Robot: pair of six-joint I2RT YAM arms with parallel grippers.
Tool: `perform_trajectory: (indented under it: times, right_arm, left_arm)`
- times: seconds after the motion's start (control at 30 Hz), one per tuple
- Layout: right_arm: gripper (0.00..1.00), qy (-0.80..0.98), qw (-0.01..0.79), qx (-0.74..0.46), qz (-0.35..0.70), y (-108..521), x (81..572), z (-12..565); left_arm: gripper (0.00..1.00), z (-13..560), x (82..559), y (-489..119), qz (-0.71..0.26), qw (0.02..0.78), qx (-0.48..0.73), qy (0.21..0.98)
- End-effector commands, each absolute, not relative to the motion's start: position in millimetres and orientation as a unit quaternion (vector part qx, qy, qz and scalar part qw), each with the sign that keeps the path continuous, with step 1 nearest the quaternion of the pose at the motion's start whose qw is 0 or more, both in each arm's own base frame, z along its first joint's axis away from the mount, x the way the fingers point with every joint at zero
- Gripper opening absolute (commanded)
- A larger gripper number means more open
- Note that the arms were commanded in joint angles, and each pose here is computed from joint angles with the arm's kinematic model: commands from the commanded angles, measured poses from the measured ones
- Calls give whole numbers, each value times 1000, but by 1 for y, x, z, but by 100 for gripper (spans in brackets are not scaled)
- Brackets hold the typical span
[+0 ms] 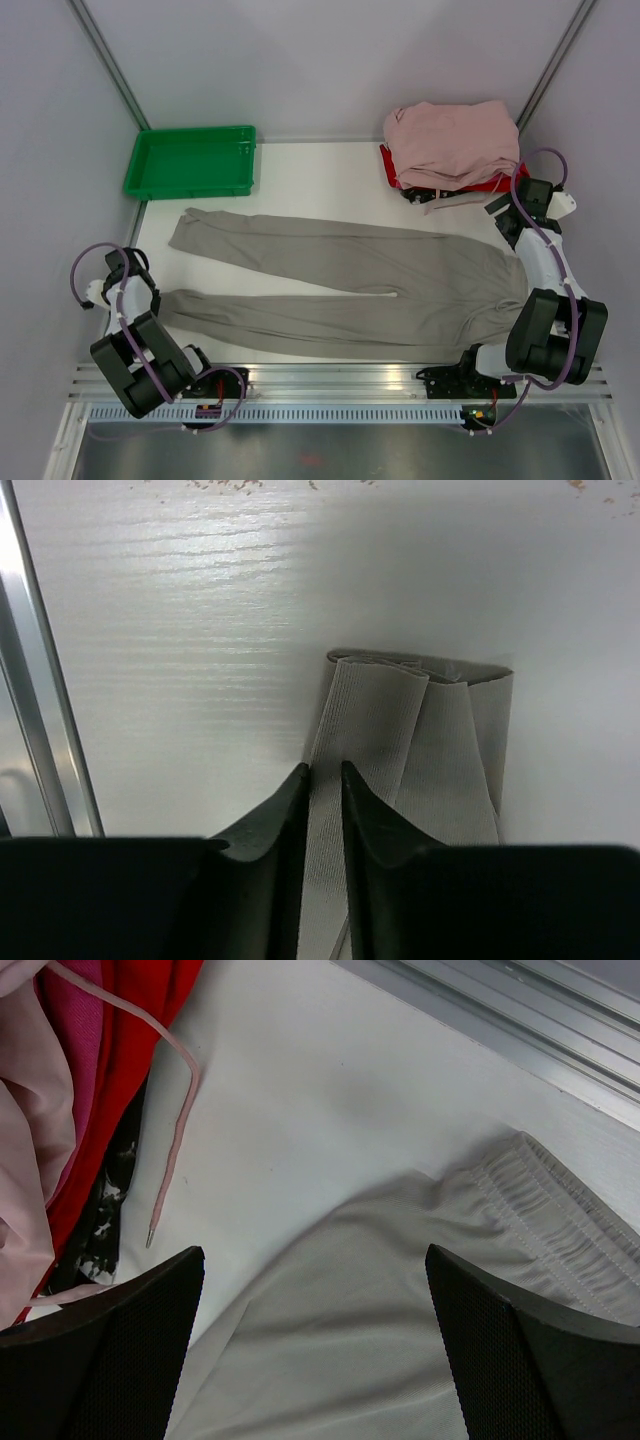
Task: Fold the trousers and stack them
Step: Flatten the trousers out
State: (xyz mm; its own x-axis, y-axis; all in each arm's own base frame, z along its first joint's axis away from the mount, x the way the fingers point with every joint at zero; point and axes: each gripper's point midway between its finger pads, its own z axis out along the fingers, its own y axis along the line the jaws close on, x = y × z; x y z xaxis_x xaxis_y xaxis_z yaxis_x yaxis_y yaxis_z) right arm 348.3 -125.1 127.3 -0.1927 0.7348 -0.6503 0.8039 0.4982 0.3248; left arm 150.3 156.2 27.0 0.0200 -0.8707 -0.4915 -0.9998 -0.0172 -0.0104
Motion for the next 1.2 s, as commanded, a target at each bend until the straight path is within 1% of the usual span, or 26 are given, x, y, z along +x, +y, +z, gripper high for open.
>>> perform_trajectory:
  times: [0.0, 0.03, 0.07, 0.1, 0.13, 0.53, 0.63, 0.67, 0.73, 0.77, 0.8, 0.83, 0.9, 1.03, 1.17]
  right_arm:
    - [98, 760, 413, 501, -34, -128, 363, 144]
    - [98, 759, 415, 500, -33, -129, 365, 145]
    - [98, 760, 414, 500, -33, -128, 364, 145]
    - [98, 761, 413, 499, -34, -128, 365, 144]
    - [98, 761, 413, 500, -35, -129, 364, 144]
    - [98, 763, 405, 502, -37, -128, 361, 136]
    - [98, 764, 403, 503, -36, -127, 361, 134]
    - [98, 765, 401, 503, -35, -127, 360, 133]
    - [98, 764, 399, 506, -34, -126, 360, 131]
    - [98, 764, 399, 506, -33, -126, 360, 130]
    - [98, 764, 398, 507, -34, -126, 360, 129]
    - [98, 764, 399, 507, -33, -126, 360, 130]
    - [98, 763, 401, 507, -33, -126, 360, 131]
    - [98, 761, 404, 506, -38, -128, 358, 134]
    - [98, 758, 406, 509, -51, -131, 353, 139]
  left_arm:
    - [22, 31, 164, 165, 167, 211, -676, 686]
    - [17, 31, 164, 164, 165, 210, -676, 687]
    - [9, 33, 164, 164, 165, 209, -677, 686]
    - [4, 34, 163, 163, 165, 208, -676, 688]
    - [2, 37, 161, 164, 167, 210, -676, 686]
    - [2, 73, 138, 160, 181, 246, -674, 673]
    - [2, 90, 127, 159, 194, 247, -693, 648]
    - [2, 90, 117, 155, 201, 229, -716, 628]
    - [2, 98, 105, 160, 230, 227, -750, 577]
    - [2, 98, 99, 159, 242, 219, -759, 564]
    - [2, 96, 84, 157, 269, 195, -764, 553]
    - [2, 96, 79, 157, 276, 191, -784, 522]
    - [2, 87, 68, 154, 294, 165, -786, 518]
    - [2, 65, 59, 142, 292, 122, -807, 499]
    - [2, 68, 51, 151, 322, 126, -806, 480]
